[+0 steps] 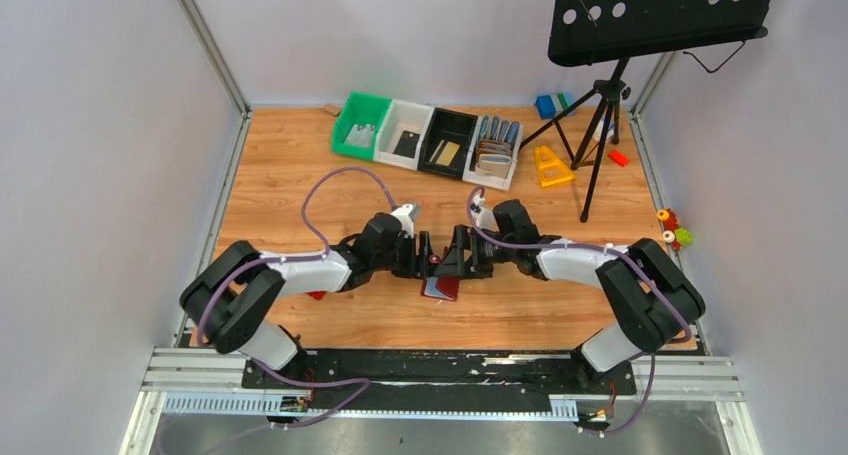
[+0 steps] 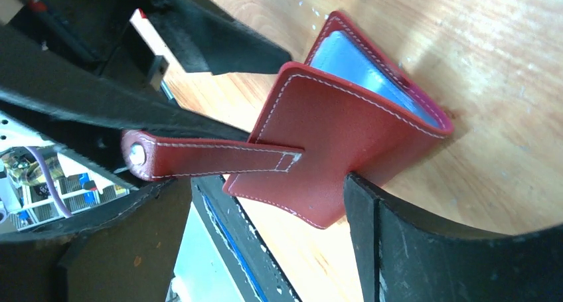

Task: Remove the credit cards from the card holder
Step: Close the card holder at the center of the board.

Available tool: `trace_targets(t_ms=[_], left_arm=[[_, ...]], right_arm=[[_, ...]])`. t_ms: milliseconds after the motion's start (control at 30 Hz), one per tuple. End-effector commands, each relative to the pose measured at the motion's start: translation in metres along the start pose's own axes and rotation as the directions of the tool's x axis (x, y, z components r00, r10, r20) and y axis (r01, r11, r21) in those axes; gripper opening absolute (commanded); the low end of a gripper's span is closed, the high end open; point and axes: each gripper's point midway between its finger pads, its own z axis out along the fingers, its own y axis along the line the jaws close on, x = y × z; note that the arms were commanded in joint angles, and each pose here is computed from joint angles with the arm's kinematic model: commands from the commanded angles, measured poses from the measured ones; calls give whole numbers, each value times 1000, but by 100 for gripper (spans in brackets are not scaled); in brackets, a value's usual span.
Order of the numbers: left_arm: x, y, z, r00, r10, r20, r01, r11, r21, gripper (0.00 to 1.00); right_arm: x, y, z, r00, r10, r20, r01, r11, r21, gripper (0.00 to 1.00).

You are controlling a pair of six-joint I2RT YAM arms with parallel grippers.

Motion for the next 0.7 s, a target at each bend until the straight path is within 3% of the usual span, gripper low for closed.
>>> trace_targets(t_ms=[0,133,233,433,533,667], left_arm=[[-15,9,-29,995,79,60,-74,994,-84,72],[-17,22,-50,996,58,69,-50,992,-114,74],[-23,29,-68,993,58,98,-43,988,-146,74],[-32,40,-95,988,64,139,-33,976,-214,67],[-36,46,-105,987,61,151,-25,973,-230,66],[-39,47,-115,984,36,174,0,980,-201,66]], right_arm=[[-22,6,10,997,-52,53,53,998,-16,85],[-31,17,7,995,-78,66,80,996,-32,91],[-37,27,1,991,-109,82,111,993,-25,85],[-35,45,6,983,-175,60,176,984,-27,53],[-31,47,19,981,-193,30,193,981,-13,45],[-28,34,40,983,-185,-9,186,982,25,42]])
